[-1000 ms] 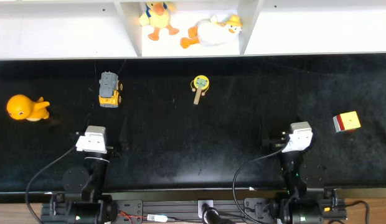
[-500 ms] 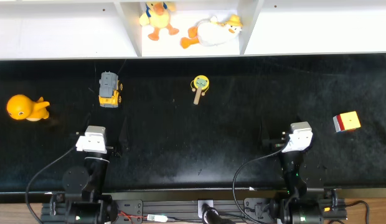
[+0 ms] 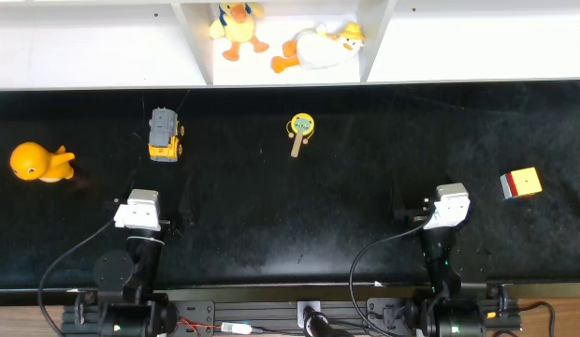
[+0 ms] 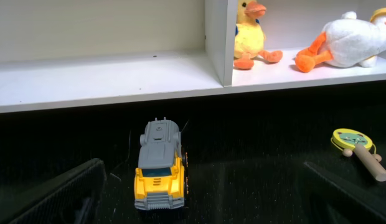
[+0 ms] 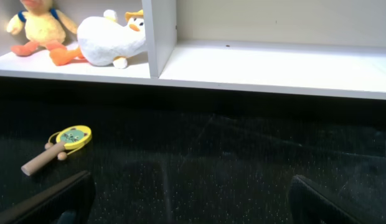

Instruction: Store Toys

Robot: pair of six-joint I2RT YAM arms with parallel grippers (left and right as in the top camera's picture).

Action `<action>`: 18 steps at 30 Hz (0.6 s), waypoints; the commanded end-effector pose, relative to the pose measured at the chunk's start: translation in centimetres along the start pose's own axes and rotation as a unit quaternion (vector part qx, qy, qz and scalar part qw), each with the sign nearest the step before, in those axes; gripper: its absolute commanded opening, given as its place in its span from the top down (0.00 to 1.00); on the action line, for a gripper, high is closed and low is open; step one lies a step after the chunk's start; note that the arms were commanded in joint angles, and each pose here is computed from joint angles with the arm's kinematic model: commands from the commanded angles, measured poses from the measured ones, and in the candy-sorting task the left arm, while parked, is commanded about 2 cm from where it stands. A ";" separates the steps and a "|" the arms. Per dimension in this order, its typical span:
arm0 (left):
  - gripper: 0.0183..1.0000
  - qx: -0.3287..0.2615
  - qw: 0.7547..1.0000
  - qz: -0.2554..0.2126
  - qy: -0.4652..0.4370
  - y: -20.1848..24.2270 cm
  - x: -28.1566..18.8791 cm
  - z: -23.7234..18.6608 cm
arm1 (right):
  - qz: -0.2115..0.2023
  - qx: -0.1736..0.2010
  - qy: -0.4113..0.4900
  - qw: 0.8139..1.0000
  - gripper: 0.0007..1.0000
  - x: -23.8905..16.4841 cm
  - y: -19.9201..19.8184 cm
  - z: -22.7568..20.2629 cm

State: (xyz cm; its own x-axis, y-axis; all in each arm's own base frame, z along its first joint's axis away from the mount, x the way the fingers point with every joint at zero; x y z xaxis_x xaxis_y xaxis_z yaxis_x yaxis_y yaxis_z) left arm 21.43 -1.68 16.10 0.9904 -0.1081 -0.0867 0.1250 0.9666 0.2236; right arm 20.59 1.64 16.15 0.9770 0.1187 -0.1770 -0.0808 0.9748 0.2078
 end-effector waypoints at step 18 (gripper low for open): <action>0.00 -0.034 0.998 -0.009 0.047 1.4 -0.2 5.1 | 0.003 0.000 -0.005 1.000 0.00 0.0 0.0 0.0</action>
State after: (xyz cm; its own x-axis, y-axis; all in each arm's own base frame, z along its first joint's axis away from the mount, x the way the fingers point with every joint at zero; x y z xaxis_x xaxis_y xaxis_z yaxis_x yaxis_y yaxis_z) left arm 21.49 -1.81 19.12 0.9768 -0.1177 -0.1791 0.1496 0.9729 0.1764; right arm 20.59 1.63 16.14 0.9770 0.1183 -0.1773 -0.0803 0.9749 0.2078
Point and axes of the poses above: each gripper's point midway between its finger pads, its own x axis out along the fingers, its own y axis along the line the jaws close on, z = x × y, the point moved 3 cm from there along -x, back along the fingers, and after that the axes turned 12 degrees about x, right-handed, at the moved point
